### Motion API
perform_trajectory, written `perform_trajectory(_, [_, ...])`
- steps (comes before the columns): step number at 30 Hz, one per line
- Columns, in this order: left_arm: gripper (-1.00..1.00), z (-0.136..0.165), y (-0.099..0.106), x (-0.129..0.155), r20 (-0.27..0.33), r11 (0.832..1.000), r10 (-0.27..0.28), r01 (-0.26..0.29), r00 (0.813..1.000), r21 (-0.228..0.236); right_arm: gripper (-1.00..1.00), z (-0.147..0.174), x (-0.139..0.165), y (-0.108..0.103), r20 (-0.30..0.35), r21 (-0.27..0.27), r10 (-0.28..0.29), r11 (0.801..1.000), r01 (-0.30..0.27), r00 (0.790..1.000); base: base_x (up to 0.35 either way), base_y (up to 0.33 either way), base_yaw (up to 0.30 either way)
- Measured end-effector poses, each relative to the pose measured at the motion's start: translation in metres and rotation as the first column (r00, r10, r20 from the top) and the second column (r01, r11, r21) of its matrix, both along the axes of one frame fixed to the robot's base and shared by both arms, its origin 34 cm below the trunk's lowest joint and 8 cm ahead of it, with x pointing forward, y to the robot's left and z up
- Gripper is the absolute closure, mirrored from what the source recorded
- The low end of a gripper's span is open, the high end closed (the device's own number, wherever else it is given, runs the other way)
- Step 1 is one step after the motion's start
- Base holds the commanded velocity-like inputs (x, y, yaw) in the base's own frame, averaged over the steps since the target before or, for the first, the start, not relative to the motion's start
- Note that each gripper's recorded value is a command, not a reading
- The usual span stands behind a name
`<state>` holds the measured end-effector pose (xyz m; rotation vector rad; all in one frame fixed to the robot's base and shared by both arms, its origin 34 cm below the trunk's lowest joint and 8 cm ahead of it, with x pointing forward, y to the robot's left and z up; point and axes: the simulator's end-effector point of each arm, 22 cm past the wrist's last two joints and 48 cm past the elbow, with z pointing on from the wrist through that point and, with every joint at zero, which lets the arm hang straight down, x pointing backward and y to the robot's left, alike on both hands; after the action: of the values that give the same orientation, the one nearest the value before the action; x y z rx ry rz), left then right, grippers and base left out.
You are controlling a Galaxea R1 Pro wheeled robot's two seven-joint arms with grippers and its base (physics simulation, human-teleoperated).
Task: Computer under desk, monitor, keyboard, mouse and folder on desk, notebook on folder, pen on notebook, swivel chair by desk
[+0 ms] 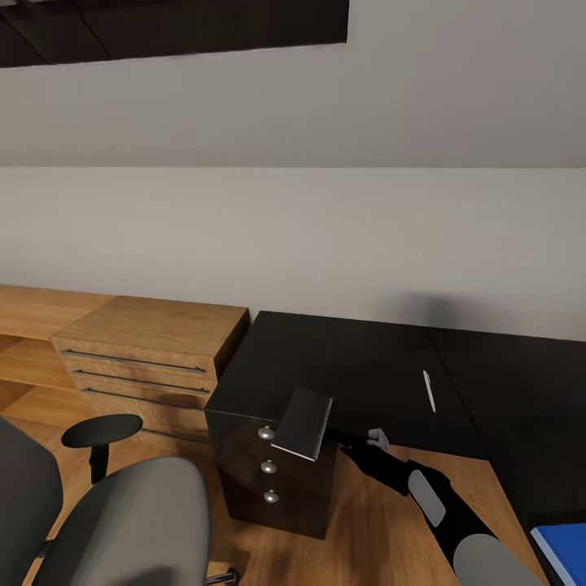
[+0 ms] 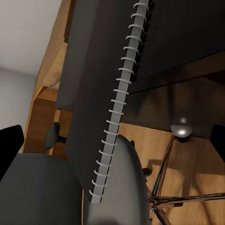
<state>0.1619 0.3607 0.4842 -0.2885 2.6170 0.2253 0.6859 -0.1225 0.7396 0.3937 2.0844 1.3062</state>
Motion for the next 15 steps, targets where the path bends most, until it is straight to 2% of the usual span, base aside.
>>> perform_trajectory(15, [-1.00,0.0000,0.0003,-0.0012,-0.003,1.000,0.001,-0.001,1.000,0.001,-1.00,-0.0018,-0.0005,0.0012,-0.005,0.003,0.000,1.000,0.000,1.000,0.000,0.000,0.076])
